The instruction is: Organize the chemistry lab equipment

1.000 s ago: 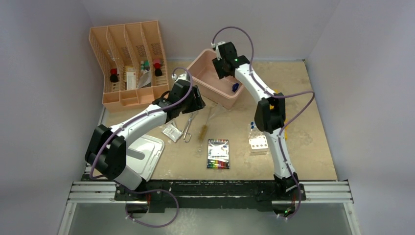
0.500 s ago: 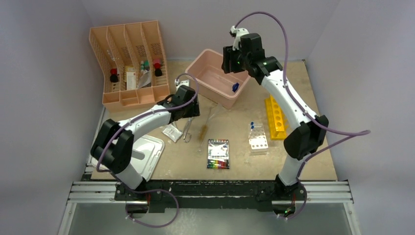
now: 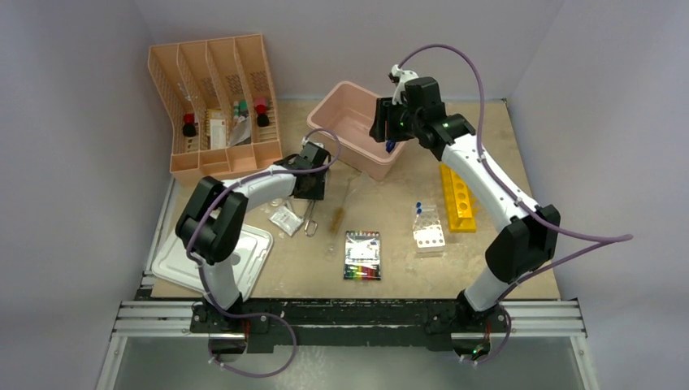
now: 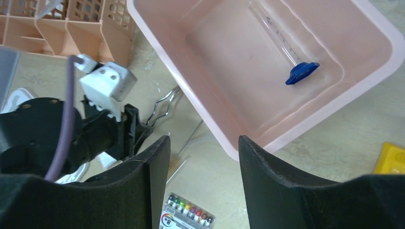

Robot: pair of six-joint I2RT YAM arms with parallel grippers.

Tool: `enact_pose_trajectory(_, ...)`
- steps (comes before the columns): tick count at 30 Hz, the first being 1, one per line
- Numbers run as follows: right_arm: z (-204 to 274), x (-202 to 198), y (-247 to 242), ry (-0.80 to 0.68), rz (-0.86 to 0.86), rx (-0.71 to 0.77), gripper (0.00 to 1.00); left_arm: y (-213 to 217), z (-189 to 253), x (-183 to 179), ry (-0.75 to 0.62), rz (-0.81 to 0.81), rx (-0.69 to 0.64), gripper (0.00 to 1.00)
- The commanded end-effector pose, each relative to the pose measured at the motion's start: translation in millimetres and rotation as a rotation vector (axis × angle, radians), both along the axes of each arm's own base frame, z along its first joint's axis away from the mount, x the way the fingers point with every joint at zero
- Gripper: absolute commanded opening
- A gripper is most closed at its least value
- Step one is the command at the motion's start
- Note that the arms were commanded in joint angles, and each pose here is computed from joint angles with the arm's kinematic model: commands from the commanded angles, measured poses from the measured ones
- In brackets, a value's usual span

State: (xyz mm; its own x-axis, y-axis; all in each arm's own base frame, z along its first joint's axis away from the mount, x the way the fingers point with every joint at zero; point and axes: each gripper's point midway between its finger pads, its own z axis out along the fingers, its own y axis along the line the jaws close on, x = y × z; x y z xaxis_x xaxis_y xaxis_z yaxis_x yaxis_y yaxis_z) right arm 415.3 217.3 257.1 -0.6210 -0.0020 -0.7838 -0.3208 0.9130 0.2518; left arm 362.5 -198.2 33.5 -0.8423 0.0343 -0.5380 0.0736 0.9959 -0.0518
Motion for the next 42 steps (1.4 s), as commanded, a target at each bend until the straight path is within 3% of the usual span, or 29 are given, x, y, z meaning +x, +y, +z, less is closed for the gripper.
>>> enact_pose_trajectory(1, 40.6, -2.1, 2.2, -0.097, -0.01, 0.071, 0.56, -7.5, -2.7, 6.2, 0.02, -0.077, 0.006, 0.37)
enact_pose_trajectory(7, 51.2, -7.3, 5.6, -0.114, 0.002, 0.114, 0.56, -1.5, -15.5, -0.1, 0.063, -0.096, 0.049, 0.28)
enact_pose_trajectory(13, 61.0, -6.9, 3.6, -0.156, -0.008, 0.13, 0.57, -9.2, -20.5, -1.4, 0.088, -0.126, 0.025, 0.04)
enact_pose_trajectory(15, 63.5, -6.7, 3.9, -0.17, -0.008, 0.14, 0.58, -11.1, -13.4, -0.2, 0.073, -0.125, 0.01, 0.0)
enact_pose_trajectory(30, 74.1, -29.3, 30.3, -0.225, 0.102, 0.369, 0.6, -25.3, 118.5, 7.7, -0.215, -0.069, -0.236, 0.0)
enact_pose_trajectory(33, 77.1, -35.6, 37.7, -0.243, 0.158, 0.398, 0.68, -28.5, 145.1, 7.5, -0.273, -0.069, -0.303, 0.0)
enact_pose_trajectory(42, 87.7, -68.2, 68.9, -0.256, 0.434, 0.512, 0.82, -60.1, 277.3, 11.4, -0.494, -0.178, -0.749, 0.0)
